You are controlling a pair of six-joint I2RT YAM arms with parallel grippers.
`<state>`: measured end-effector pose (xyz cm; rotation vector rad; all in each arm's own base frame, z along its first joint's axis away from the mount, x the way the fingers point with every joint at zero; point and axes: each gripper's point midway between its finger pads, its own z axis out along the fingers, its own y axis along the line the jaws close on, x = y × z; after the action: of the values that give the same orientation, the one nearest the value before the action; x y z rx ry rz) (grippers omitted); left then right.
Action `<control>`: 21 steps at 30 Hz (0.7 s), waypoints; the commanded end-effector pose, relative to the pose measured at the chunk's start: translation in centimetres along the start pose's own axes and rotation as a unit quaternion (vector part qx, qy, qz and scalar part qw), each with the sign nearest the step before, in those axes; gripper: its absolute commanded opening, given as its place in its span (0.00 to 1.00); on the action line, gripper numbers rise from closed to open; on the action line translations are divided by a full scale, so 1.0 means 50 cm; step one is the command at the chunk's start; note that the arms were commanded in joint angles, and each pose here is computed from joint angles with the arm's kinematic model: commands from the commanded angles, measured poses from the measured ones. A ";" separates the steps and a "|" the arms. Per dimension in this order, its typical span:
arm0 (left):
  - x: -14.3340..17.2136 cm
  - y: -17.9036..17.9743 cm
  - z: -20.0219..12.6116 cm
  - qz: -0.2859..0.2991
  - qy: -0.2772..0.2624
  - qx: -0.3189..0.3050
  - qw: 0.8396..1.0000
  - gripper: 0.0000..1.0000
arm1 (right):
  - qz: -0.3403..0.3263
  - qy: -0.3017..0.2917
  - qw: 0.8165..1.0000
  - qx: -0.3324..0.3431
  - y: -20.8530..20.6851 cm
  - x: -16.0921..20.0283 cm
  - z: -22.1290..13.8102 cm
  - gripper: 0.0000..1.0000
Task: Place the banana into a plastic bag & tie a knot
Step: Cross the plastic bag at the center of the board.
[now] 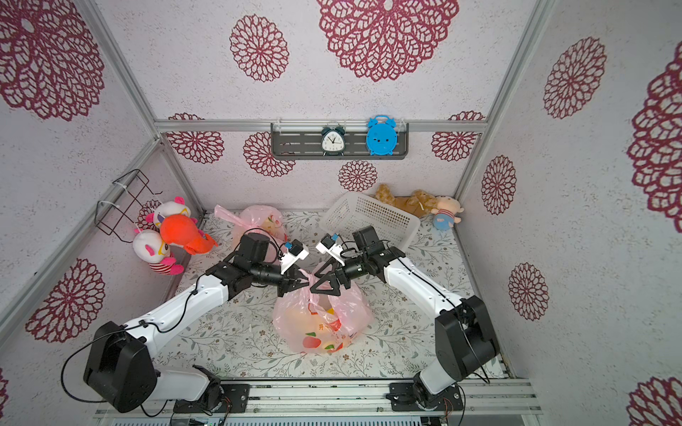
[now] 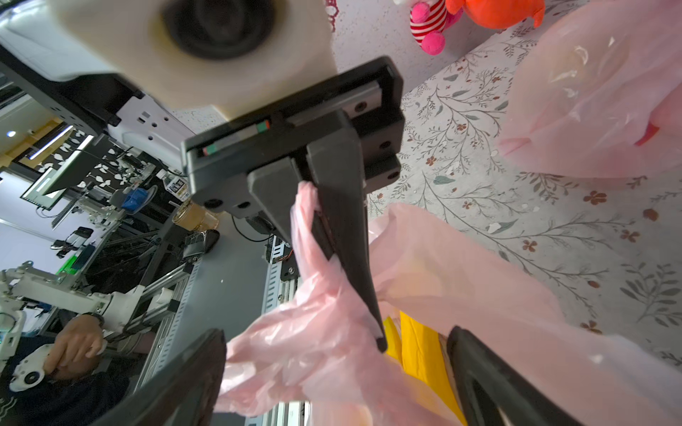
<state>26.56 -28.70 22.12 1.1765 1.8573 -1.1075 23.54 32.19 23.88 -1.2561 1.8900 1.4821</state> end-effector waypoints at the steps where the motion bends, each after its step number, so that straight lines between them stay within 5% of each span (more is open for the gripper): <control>1: -0.009 0.009 -0.011 0.009 -0.002 -0.017 1.000 0.00 | -0.032 -0.007 0.998 0.047 0.007 -0.024 -0.013 0.99; 21: -0.020 -0.006 -0.029 0.022 -0.006 -0.026 0.999 0.00 | -0.080 0.012 0.988 0.132 -0.026 -0.008 -0.004 0.99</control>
<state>26.60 -28.08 21.92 1.1656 1.8912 -1.0525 24.62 32.04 22.52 -1.2495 1.9469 1.1517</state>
